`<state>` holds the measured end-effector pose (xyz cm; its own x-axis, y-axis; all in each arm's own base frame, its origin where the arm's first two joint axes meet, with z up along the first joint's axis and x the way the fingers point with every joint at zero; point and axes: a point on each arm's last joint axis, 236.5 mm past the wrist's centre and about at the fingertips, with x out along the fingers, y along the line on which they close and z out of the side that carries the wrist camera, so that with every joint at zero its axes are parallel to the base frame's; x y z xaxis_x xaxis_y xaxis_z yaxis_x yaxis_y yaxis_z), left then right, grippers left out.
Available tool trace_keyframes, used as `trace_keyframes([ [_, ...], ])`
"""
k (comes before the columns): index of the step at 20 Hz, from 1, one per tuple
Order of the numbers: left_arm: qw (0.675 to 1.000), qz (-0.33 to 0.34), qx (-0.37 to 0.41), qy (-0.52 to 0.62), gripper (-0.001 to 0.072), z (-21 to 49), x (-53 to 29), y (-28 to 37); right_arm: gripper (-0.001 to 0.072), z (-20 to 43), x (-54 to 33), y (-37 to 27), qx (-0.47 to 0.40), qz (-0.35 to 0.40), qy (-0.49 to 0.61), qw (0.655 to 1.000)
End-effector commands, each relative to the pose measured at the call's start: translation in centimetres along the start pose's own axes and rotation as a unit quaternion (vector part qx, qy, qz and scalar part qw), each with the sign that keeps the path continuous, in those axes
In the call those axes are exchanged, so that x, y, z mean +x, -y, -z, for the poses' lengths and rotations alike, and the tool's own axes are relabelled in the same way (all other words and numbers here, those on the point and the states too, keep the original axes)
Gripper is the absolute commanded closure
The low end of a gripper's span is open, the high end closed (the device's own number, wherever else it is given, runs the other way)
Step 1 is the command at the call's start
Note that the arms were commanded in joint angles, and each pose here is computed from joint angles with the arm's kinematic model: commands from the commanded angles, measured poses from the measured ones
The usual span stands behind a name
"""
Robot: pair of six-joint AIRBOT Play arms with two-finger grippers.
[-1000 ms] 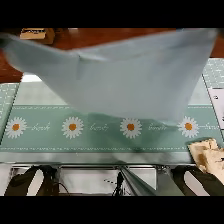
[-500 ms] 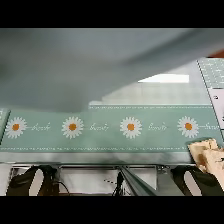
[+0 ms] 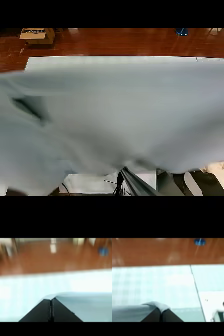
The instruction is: Fold the shirts.
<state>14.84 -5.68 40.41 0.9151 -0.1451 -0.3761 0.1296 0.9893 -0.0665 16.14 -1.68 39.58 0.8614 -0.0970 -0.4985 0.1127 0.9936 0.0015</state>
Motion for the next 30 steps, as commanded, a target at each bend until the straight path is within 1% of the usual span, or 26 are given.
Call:
trace_keyframes([
  [1, 0.992, 0.05, -0.051, -0.102, 0.0685, 4.8, 7.8, -1.4, 0.0683, 3.7, 8.0, -1.5, -0.021, -0.041, -0.156, 0.987],
  [3, 0.988, 0.091, -0.079, -0.094, 0.0685, 4.8, 12.8, -1.7, 0.0683, 6.0, 14.8, -2.2, -0.033, -0.066, -0.251, 0.965],
  [5, 0.982, 0.123, -0.102, -0.098, 0.0685, 4.7, 17.6, -2.3, 0.0683, 7.1, 21.7, -2.1, -0.035, -0.071, -0.3, 0.951],
  [7, 0.983, 0.127, -0.101, -0.09, 0.0685, 4.0, 22.3, -3.7, 0.0683, 7.3, 28.3, -2.3, -0.028, -0.074, -0.304, 0.949],
  [9, 0.987, 0.121, -0.085, -0.07, 0.0684, 3.5, 27.2, -5.1, 0.0682, 7.3, 33.8, -2.5, -0.012, -0.076, -0.289, 0.954],
  [11, 0.987, 0.118, -0.072, -0.079, 0.0683, 4.8, 32.0, -6.1, 0.0682, 7.1, 38.5, -3.2, 0.023, -0.083, -0.265, 0.96],
  [16, 0.976, 0.098, -0.122, -0.149, 0.0683, 12.1, 42.4, -8.6, 0.0682, 8.0, 45.9, -4.5, 0.089, -0.095, -0.237, 0.963],
  [19, 0.963, 0.106, -0.139, -0.205, 0.0683, 16.7, 45.1, -8.3, 0.0681, 10.3, 48.8, -4.4, 0.105, -0.089, -0.257, 0.957],
  [21, 0.951, 0.121, -0.144, -0.246, 0.0681, 19.4, 45.6, -7.4, 0.0679, 12.9, 49.6, -4.5, 0.109, -0.088, -0.296, 0.945],
  [22, 0.943, 0.132, -0.146, -0.27, 0.0652, 20.7, 45.5, -6.8, 0.0631, 14.3, 49.8, -4.6, 0.108, -0.088, -0.317, 0.938],
  [23, 0.934, 0.143, -0.146, -0.292, 0.0565, 21.8, 45.1, -6.4, 0.0535, 15.4, 49.7, -4.6, 0.105, -0.089, -0.338, 0.931],
  [25, 0.918, 0.153, -0.137, -0.339, 0.0418, 23.5, 43.2, -6.6, 0.0441, 16.5, 48.5, -4.4, 0.061, -0.104, -0.366, 0.923],
  [26, 0.905, 0.152, -0.137, -0.373, 0.0364, 24.4, 41.6, -7.2, 0.0389, 16.8, 47.3, -3.6, 0.029, -0.11, -0.381, 0.918],
  [27, 0.884, 0.136, -0.161, -0.417, 0.0359, 25.5, 39.6, -8.3, 0.034, 17.1, 45.6, -2.3, -0.004, -0.108, -0.401, 0.91],
  [28, 0.855, 0.116, -0.197, -0.466, 0.0359, 26.8, 37.1, -9.2, 0.0324, 17.7, 43.6, -0.8, -0.023, -0.099, -0.43, 0.897],
  [29, 0.824, 0.101, -0.225, -0.51, 0.0359, 28.3, 34.7, -10.0, 0.025, 17.5, 42.1, 0.0, 0.008, -0.106, -0.438, 0.893],
  [30, 0.799, 0.106, -0.247, -0.539, 0.0359, 29.5, 32.6, -10.1, 0.0242, 17.2, 41.1, 0.4, 0.034, -0.118, -0.437, 0.891],
])
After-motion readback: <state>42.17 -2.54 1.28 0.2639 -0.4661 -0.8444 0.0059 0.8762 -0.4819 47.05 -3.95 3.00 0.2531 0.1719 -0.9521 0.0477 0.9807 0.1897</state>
